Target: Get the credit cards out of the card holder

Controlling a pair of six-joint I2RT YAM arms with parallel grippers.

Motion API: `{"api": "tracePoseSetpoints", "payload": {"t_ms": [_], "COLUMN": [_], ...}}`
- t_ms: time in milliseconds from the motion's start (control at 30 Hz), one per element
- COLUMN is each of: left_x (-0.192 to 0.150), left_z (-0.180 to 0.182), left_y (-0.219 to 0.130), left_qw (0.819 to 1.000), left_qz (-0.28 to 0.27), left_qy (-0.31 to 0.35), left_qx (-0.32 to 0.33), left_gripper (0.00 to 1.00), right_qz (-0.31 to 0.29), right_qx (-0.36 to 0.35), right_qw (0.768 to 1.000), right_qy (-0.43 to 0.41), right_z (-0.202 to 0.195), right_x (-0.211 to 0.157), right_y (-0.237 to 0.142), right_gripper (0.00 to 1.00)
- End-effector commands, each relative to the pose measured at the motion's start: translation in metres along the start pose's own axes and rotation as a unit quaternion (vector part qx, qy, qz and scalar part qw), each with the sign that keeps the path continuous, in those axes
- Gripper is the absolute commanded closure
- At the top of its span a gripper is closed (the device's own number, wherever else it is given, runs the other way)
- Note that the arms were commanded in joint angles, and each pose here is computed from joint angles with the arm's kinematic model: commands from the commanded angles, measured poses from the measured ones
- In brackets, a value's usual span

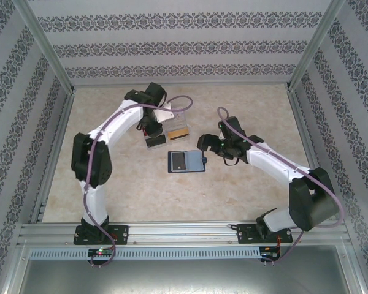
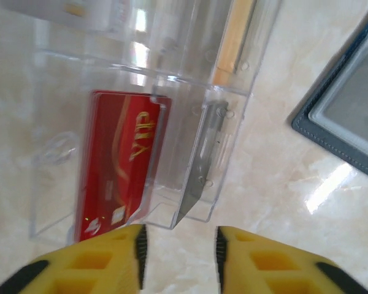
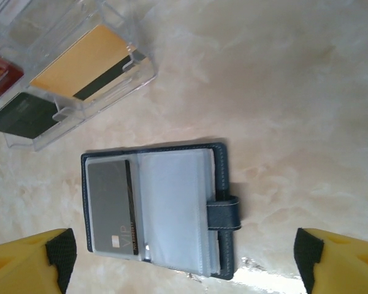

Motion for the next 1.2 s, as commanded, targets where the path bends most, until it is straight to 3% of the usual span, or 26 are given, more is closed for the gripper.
{"api": "tracePoseSetpoints", "payload": {"t_ms": [0,100,167,367,467,733,800,967,1167], "left_x": [0.011,0.005,-0.003,-0.049,-0.067,-0.084,-0.083,-0.086,-0.057], "left_z": [0.017,0.017,0.018,0.014,0.004,-0.014,-0.02,-0.03,-0.055], "left_y": [-0.034,-0.048,-0.052,-0.051,-0.044,-0.025,-0.021,-0.012,0.0], "left_qw": [0.988,0.97,0.955,0.907,0.894,0.859,0.852,0.836,0.853], "left_qz": [-0.092,-0.136,-0.15,-0.13,-0.117,-0.134,-0.145,-0.155,-0.133], "left_qy": [-0.109,-0.191,-0.243,-0.382,-0.415,-0.486,-0.499,-0.525,-0.5], "left_qx": [0.056,0.07,0.083,0.124,0.12,0.088,0.069,0.041,-0.074], "left_gripper": [0.51,0.34,0.3,0.11,0.01,0.01,0.01,0.01,0.0], "right_qz": [-0.003,0.015,0.026,0.074,0.091,0.102,0.115,0.121,0.13], "right_qx": [-0.014,-0.022,-0.026,-0.045,-0.053,-0.051,-0.045,-0.04,-0.023], "right_qw": [0.999,0.999,0.998,0.994,0.992,0.993,0.992,0.992,0.991], "right_qy": [-0.039,-0.044,-0.047,-0.068,-0.072,-0.041,-0.031,-0.021,-0.029], "right_z": [0.015,0.025,0.031,0.047,0.051,0.055,0.056,0.05,0.05], "right_x": [-0.005,-0.021,-0.03,-0.051,-0.057,-0.058,-0.059,-0.054,-0.052], "right_y": [0.003,0.013,0.019,0.044,0.058,0.087,0.094,0.102,0.104], "right_gripper": [0.14,0.26,0.31,0.39,0.5,0.62,0.71,0.74,0.78]}}
Point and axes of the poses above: each hand's point on the last joint's axis, 136 mm out from that joint toward the fingers, its own y axis out along the fingers, its own z axis along the line the jaws close on, x = y × z, the point moved 2 cm from there along -y, back along the fingers, and after that the axes turned 1 degree about -y, right-handed, at the moved point
